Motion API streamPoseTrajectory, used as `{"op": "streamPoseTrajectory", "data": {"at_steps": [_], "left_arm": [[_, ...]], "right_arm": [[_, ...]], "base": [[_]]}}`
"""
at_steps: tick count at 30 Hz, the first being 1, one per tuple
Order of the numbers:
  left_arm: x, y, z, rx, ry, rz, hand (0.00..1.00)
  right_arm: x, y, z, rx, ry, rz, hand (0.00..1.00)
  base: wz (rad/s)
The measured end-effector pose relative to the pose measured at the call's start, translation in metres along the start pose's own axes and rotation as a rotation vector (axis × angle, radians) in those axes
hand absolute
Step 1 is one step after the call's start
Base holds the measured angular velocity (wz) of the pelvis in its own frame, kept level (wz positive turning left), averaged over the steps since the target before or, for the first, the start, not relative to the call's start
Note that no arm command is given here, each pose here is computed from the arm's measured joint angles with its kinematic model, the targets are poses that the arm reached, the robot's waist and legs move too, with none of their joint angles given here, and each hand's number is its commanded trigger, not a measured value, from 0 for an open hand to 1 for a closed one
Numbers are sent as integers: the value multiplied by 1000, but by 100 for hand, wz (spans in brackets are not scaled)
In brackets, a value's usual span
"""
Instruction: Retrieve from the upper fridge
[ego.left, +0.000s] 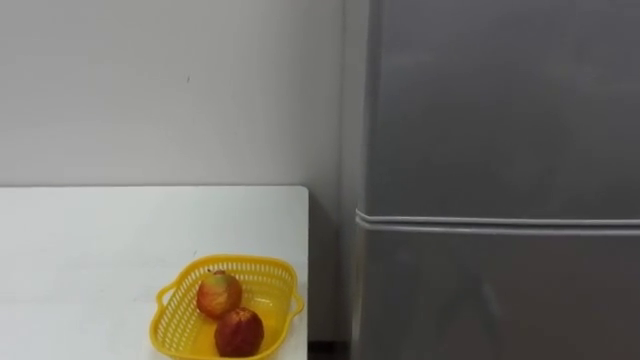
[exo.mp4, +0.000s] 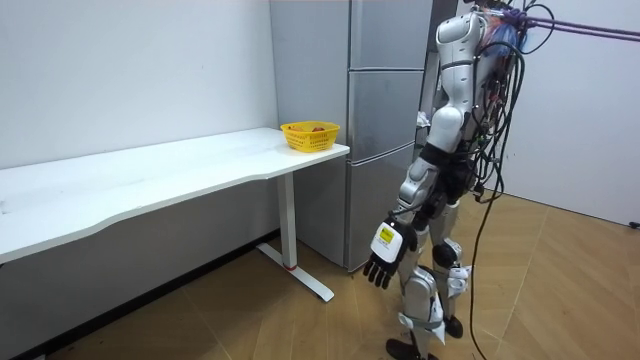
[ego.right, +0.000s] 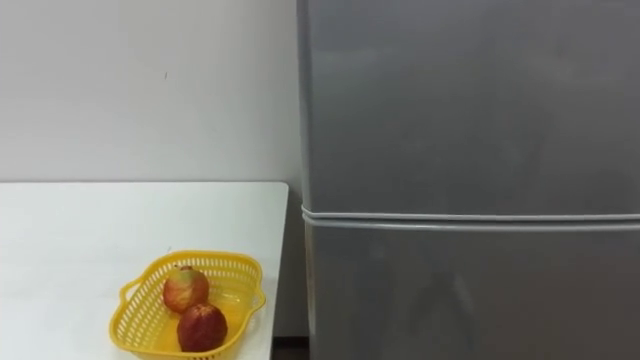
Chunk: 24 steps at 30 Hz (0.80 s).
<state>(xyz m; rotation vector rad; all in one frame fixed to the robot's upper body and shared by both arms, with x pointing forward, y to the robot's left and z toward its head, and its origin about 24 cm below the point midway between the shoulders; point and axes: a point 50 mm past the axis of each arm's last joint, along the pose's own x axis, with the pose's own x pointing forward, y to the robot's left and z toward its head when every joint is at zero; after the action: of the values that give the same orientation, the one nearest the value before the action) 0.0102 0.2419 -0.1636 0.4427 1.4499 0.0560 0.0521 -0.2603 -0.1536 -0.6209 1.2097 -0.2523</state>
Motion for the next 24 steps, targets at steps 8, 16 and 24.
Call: {"op": "streamPoseTrajectory", "data": {"at_steps": [8,16,24], "left_arm": [[1,-4,-8,6,64,-47,0],[0,-4,-6,5,73,-59,0],[1,-3,8,39,34,-59,0]], "right_arm": [[-4,10,-22,-34,128,64,0],[-8,15,-35,-42,197,145,0],[-9,16,-38,-48,218,176,0]], "base": [[5],[0],[-10]]}}
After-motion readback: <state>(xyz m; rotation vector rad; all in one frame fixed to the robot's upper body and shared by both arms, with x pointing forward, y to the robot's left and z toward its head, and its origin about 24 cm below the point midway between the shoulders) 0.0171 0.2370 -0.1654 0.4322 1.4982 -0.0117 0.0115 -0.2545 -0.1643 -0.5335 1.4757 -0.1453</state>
